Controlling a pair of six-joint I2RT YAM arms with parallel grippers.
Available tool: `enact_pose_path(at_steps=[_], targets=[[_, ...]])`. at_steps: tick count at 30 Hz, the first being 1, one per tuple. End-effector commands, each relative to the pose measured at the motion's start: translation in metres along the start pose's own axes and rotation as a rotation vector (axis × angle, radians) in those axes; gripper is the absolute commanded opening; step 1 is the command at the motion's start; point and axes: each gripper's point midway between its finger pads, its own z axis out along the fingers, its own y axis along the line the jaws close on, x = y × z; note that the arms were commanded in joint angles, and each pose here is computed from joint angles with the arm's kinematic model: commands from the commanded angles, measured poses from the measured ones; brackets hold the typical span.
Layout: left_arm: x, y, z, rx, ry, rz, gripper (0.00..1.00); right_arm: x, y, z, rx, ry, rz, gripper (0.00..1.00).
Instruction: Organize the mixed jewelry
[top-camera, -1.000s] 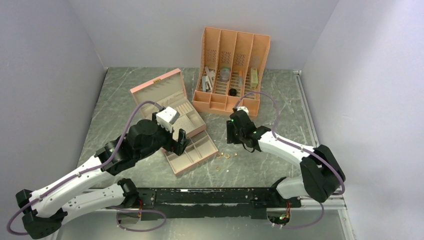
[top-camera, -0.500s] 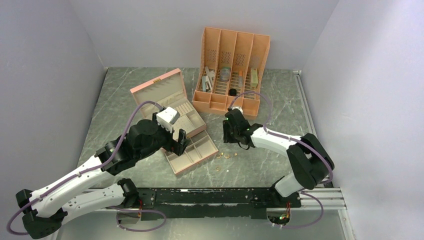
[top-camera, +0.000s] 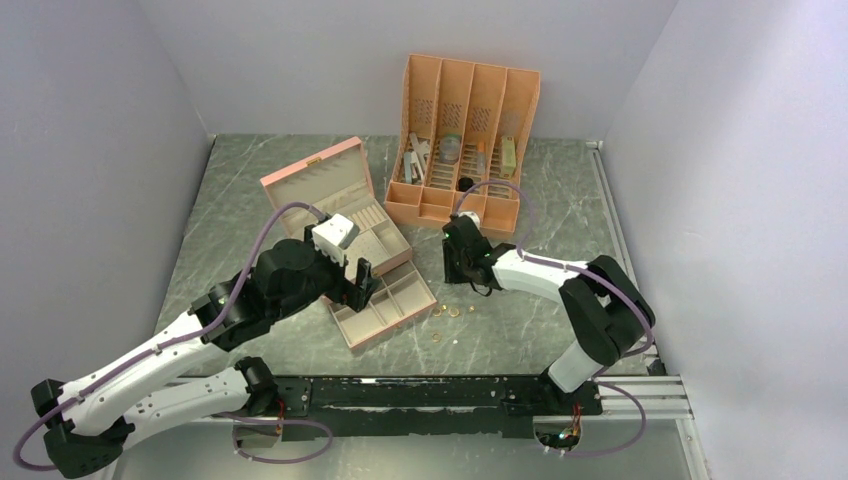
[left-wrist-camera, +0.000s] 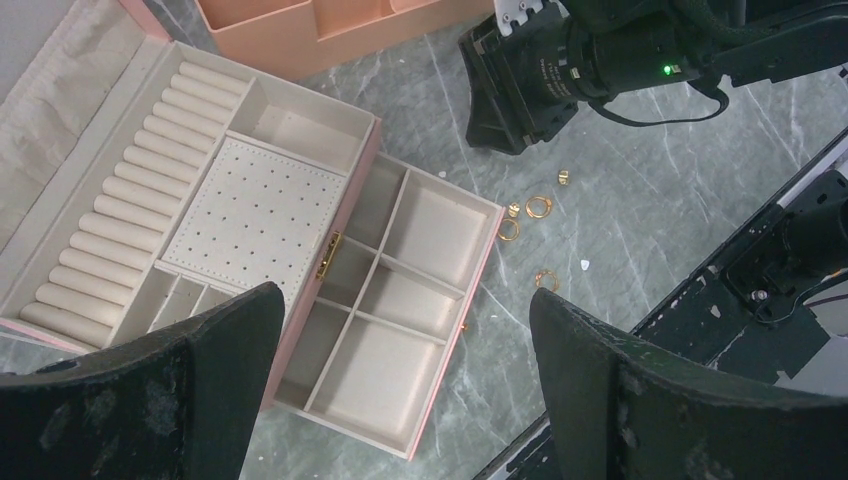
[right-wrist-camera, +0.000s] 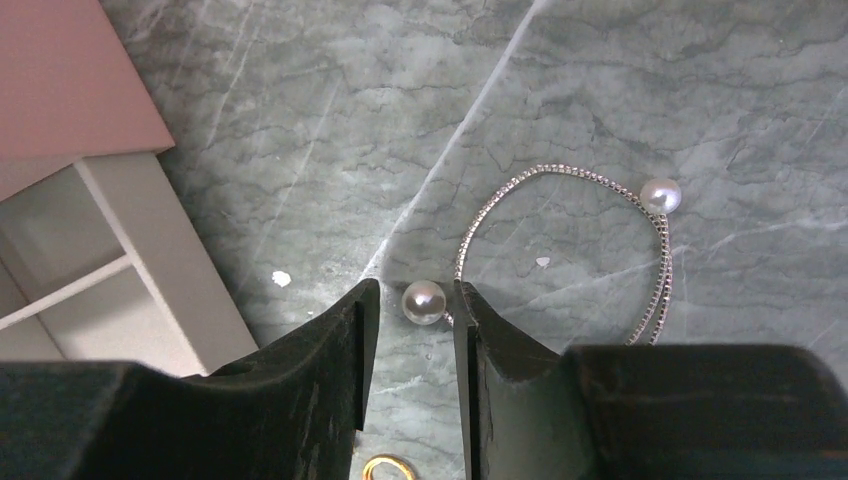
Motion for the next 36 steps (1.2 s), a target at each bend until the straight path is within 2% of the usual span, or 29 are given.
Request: enact_pose_path(at_steps=[1, 12, 18, 23, 26, 36], targets=[[-0.002, -0.003, -0.002, 0.020, -0.004, 0.019, 0.98, -0.008, -0.001, 0.003, 0.042, -0.030, -0.017, 0.37], [-0.002, -0.003, -0.003, 0.021, -0.008, 0.019, 0.97, 0.000, -0.002, 0.007, 0.084, -0.017, -0.052, 0.28], [-0.002, -0.003, -0.003, 0.021, -0.010, 0.019, 0.97, 0.000, -0.003, 0.005, 0.099, -0.021, -0.063, 0.17], [-0.002, -0.003, -0.002, 0.019, -0.007, 0.019, 0.97, -0.006, 0.001, -0.002, 0.091, -0.037, -0.063, 0.03], [-0.002, -0.003, -0.002, 0.020, -0.007, 0.020, 0.97, -0.012, 0.004, -0.009, 0.081, -0.054, -0.060, 0.00], [-0.003, -0.003, -0.003, 0.018, -0.009, 0.021, 0.97, -0.034, 0.019, -0.040, 0.049, -0.121, -0.068, 0.00]])
